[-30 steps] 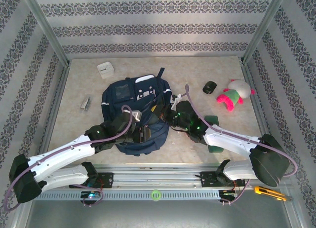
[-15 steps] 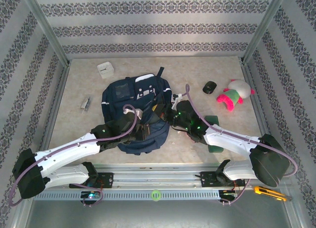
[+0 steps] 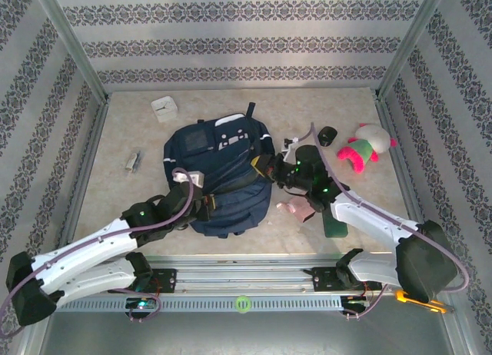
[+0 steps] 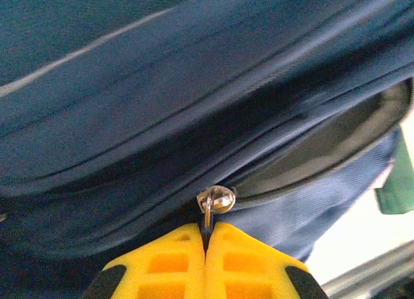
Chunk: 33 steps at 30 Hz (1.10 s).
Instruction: Pack the student bag
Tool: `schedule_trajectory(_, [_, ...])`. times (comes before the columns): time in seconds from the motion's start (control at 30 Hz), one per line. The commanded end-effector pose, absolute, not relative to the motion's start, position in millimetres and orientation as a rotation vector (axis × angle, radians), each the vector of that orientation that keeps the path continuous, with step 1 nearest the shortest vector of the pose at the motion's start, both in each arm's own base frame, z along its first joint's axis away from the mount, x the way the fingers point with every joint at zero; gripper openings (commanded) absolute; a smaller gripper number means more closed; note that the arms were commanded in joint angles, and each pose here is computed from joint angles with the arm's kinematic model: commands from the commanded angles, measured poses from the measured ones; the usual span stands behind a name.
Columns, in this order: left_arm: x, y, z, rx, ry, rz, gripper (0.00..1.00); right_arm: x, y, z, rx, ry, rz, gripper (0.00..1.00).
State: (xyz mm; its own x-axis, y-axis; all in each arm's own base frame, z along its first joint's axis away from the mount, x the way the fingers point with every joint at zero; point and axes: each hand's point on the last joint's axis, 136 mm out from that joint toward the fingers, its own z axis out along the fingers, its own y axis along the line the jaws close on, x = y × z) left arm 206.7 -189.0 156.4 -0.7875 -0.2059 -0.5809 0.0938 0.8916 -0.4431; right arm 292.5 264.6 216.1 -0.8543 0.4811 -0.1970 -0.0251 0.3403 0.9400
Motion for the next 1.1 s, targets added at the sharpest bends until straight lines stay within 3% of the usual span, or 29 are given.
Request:
schedule_trajectory(0.0, [205,-133,129,-0.206,2.432,-0.362,0.0,289,257,254,0.267,2.075,1.651,0.0])
schedule_trajectory(0.2, [215,-128,136,-0.169,2.355,-0.414,0.0,291,247,242,0.198,2.146,1.681,0.0])
schedule_trajectory(0.23, [217,-134,140,-0.136,2.335,-0.449,0.0,292,245,237,0.192,2.165,1.661,0.09])
schedule_trajectory(0.3, [221,-148,154,-0.052,2.279,-0.531,0.0,292,237,230,0.125,2.194,1.573,0.39])
schedule_trajectory(0.37, [223,-161,167,0.022,2.233,-0.597,0.0,287,228,228,0.006,2.2,1.433,0.53])
schedule_trajectory(0.47, [224,-173,183,0.107,2.188,-0.651,0.0,278,205,224,-0.158,2.22,1.121,0.61])
schedule_trajectory(0.57, [224,-180,195,0.171,2.159,-0.675,0.0,274,191,232,-0.321,2.171,0.864,0.67])
schedule_trajectory(0.7, [224,-186,204,0.227,2.126,-0.692,0.0,256,234,254,-0.731,1.998,0.741,0.7])
schedule_trajectory(0.93, [225,-194,213,0.259,2.093,-0.737,0.0,219,325,224,-1.358,1.776,0.778,0.69])
schedule_trajectory(1.07, [225,-200,219,0.283,2.078,-0.764,0.0,209,353,207,-1.534,1.664,0.839,0.68])
